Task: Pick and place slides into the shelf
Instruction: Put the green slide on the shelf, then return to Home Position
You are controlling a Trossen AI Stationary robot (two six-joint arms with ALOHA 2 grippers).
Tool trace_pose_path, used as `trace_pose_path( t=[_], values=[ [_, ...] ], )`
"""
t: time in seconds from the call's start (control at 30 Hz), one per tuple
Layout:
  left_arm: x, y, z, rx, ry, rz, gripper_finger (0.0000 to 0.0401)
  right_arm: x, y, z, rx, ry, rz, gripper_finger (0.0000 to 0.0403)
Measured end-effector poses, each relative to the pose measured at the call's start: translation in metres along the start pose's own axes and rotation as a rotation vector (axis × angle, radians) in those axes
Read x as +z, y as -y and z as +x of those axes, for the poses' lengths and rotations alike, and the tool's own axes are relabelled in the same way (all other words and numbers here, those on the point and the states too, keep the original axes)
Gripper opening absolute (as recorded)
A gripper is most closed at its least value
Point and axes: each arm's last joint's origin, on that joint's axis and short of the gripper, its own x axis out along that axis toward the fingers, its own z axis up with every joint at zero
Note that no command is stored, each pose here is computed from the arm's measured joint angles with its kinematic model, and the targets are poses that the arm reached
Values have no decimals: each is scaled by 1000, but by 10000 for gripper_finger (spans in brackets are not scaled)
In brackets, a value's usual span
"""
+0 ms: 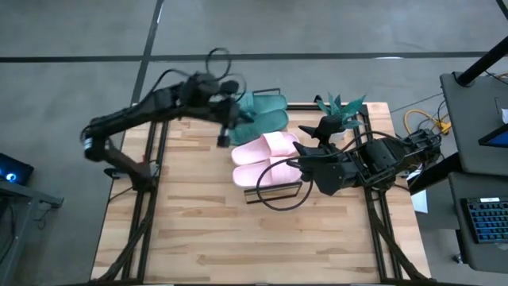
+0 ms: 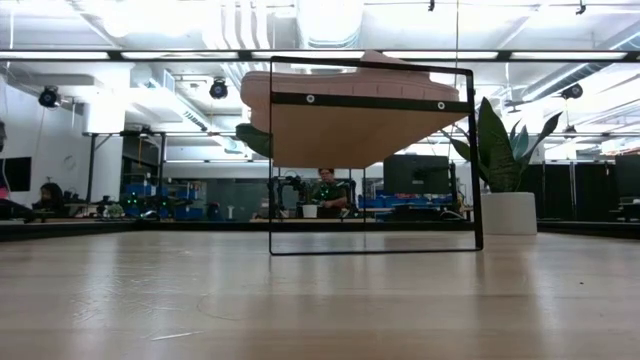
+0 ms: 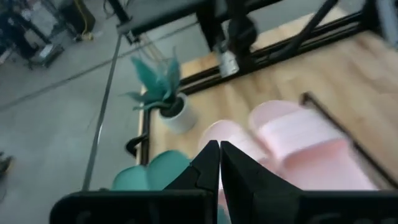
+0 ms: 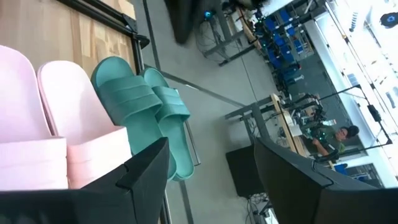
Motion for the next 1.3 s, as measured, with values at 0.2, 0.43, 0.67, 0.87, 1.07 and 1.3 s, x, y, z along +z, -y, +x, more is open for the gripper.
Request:
trace_pose_path(
  t=[0.2, 0.43, 0.67, 0.87, 1.07, 1.3],
  values=[
    [-21, 54, -26, 46, 165, -28, 0, 0, 0, 0, 0, 0, 18, 220],
    [-84, 110, -52, 169, 294, -92, 0, 0, 0, 0, 0, 0, 18, 219],
    [-148, 134, -74, 176, 362, -213, 0, 0, 0, 0, 0, 0, 26, 219],
    [-190, 148, -78, 209, 361, -303, 0, -1, -1, 0, 2, -4, 40, 219],
    [-226, 162, -77, 238, 363, -313, 0, -1, -2, 1, 5, -7, 39, 219],
    [-256, 174, -70, 289, 475, -252, 0, -3, -3, 1, 6, -19, 88, 219]
  ],
)
